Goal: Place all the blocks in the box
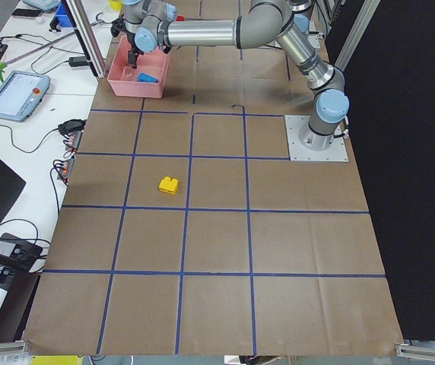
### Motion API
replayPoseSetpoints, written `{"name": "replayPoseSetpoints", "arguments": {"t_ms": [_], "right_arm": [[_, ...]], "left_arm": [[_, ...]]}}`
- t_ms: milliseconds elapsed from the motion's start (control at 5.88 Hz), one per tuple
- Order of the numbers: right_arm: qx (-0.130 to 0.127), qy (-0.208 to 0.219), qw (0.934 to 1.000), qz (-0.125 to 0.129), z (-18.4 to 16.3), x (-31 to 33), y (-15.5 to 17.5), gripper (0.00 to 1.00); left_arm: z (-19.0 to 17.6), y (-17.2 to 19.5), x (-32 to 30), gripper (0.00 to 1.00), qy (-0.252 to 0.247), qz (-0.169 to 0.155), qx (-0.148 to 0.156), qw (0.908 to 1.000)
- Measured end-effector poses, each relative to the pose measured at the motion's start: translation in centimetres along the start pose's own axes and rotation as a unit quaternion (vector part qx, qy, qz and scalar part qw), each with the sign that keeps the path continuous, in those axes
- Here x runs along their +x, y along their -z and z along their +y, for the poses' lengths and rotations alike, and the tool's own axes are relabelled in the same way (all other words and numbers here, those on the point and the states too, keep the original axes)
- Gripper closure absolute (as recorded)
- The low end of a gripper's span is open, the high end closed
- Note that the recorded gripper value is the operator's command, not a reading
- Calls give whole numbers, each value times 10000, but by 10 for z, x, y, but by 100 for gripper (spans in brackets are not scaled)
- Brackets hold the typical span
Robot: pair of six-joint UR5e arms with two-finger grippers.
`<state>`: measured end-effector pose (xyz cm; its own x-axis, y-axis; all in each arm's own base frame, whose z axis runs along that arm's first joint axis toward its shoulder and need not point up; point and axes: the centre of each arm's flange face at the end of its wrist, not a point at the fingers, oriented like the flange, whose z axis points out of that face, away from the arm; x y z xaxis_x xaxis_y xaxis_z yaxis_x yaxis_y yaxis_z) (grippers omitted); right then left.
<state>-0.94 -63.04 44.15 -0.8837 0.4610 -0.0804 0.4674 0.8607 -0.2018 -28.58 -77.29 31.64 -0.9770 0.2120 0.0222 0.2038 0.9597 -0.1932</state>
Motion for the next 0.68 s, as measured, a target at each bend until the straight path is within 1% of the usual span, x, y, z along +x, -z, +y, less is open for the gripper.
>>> {"name": "replayPoseSetpoints", "arguments": {"t_ms": [170, 340, 511, 681], "right_arm": [[3, -129, 9998, -179, 11, -59, -4, 92], [-8, -371, 9982, -465, 16, -120, -9, 92], [-20, -619, 9950, -789, 14, -184, -18, 92], [-5, -758, 9919, -1014, 11, -244, -32, 92]], "left_arm": [[2, 30, -21, 0, 77, -33, 21, 10000], [8, 66, -61, 0, 159, -72, -56, 9998], [19, 97, -110, 0, 152, -111, -219, 9996], [39, 118, -167, 0, 186, -134, -408, 9989]]}}
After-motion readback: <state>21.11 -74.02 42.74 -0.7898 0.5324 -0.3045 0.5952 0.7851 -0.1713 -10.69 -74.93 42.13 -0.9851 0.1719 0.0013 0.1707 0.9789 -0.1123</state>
